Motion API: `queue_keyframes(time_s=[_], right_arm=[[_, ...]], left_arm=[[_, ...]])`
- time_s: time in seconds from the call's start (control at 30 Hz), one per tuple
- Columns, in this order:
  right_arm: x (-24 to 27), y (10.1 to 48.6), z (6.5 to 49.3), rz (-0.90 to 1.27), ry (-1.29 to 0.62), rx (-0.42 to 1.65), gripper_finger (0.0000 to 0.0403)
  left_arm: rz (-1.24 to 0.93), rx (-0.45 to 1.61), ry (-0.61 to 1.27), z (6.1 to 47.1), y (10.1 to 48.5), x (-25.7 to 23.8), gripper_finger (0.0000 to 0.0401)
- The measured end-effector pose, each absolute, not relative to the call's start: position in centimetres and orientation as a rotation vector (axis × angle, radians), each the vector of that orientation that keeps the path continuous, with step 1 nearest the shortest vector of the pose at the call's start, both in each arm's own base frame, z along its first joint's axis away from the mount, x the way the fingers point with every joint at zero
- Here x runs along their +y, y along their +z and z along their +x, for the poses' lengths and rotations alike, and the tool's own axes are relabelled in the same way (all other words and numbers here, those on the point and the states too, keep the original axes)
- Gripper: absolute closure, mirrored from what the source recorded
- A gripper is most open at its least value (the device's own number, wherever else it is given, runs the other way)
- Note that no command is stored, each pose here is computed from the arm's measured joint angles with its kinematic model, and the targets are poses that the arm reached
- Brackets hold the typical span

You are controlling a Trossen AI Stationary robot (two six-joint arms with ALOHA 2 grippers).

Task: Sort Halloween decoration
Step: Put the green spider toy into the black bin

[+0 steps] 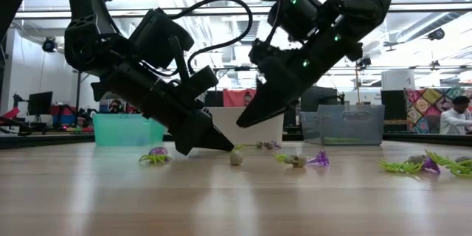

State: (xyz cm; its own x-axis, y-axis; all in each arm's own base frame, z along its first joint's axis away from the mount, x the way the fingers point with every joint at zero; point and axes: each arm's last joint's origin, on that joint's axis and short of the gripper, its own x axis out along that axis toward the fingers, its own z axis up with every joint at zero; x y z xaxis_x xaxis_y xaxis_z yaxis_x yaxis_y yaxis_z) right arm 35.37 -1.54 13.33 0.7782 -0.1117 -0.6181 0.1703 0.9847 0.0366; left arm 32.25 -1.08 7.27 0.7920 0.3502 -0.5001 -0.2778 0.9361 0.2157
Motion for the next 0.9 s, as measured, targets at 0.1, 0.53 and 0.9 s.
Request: queue_keyframes(time_s=[0.1,0.53,0.9], right_arm=[[-1.6,12.5,35.5,0.086,-0.17,0.671,0.0227],[-1.9,11.0,36.1,0.085,-0.255,0.644,0.0227],[-1.9,9.3,36.6,0.083,-0.249,0.644,0.0227]], left_arm=[[0.131,0.561,0.339,32.2,7.4,-1.1,0.0401],[0.122,0.499,0.335,30.4,10.1,-1.0,0.0401],[0.1,0.388,0.363,27.3,13.4,-0.7,0.0401]])
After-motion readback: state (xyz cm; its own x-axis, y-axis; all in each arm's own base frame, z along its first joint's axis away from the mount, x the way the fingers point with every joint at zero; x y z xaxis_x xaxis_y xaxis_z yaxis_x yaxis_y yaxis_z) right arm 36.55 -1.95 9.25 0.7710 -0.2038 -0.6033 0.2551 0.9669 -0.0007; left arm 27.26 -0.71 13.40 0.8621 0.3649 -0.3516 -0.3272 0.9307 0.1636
